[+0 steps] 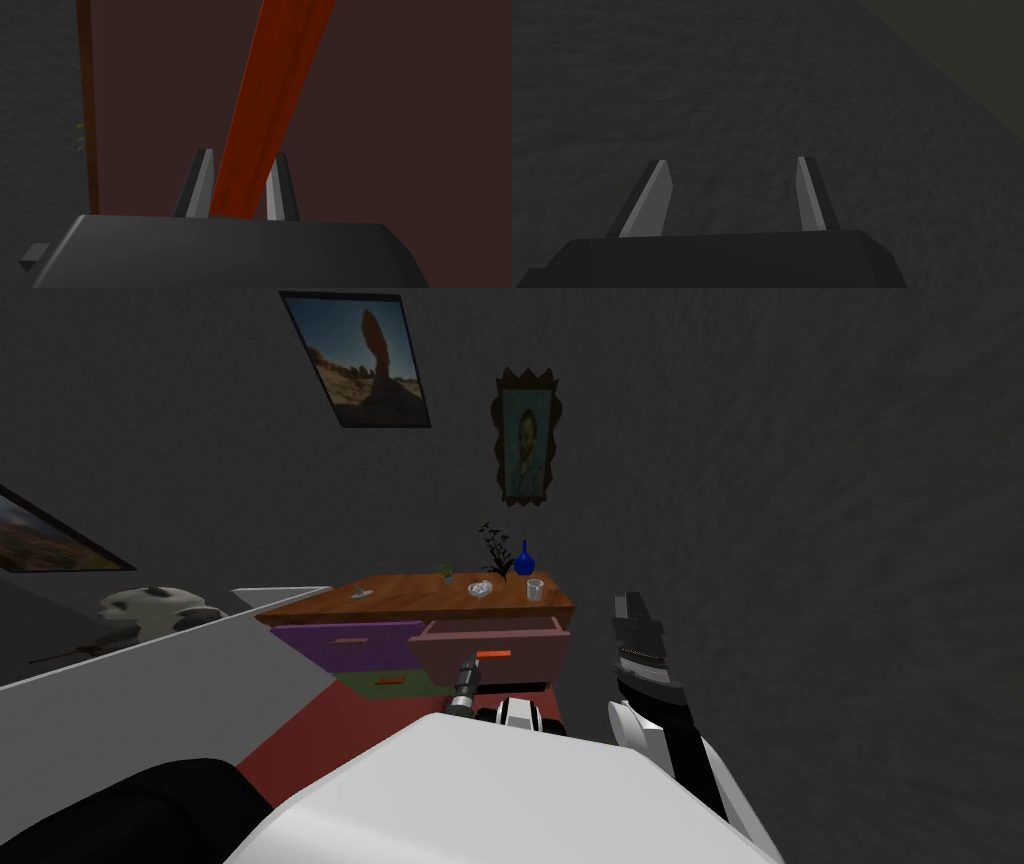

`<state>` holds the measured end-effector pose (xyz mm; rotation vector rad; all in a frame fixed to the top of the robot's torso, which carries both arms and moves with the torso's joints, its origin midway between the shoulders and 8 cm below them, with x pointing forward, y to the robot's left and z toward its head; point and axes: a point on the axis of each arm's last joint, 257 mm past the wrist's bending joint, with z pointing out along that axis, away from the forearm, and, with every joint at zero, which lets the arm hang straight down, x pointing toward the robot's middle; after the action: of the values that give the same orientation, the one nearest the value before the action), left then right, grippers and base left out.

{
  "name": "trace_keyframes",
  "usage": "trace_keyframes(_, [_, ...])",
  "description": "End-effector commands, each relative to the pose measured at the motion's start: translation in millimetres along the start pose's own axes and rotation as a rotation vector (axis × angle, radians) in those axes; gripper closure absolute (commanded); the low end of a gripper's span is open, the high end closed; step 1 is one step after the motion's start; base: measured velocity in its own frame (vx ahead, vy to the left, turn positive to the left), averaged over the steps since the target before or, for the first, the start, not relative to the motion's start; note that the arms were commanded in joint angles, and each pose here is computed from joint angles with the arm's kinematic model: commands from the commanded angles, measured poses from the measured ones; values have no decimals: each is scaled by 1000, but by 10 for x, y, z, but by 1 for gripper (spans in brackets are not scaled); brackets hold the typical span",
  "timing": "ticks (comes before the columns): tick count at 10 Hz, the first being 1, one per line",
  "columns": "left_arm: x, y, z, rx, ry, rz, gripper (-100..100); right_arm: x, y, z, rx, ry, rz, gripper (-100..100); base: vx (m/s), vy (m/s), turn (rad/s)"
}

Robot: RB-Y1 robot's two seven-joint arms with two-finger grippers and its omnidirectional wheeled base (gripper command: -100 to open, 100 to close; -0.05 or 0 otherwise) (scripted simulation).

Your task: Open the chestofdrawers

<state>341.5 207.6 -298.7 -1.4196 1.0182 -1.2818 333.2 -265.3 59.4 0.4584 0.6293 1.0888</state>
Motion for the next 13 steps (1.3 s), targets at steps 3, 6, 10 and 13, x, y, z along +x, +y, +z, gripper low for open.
trace_keyframes(3, [3, 1, -76, -3, 1, 0, 100, 0, 0, 0, 0, 0, 0, 0, -165, -31, 13])
trace_keyframes(6, [-5, -21, -139, -12, -2, 3, -100, 0, 0, -1, 0, 0, 0, 0, -88, -13, -4])
trace_keyframes(10, [14, -218, -285, -14, -11, 4, -100, -1, 0, -1, 0, 0, 0, 0, 37, 6, -23])
trace_keyframes(13, [28, -376, -388, -14, -18, 4, -100, -1, 0, -1, 0, 0, 0, 0, 31, 2, -20])
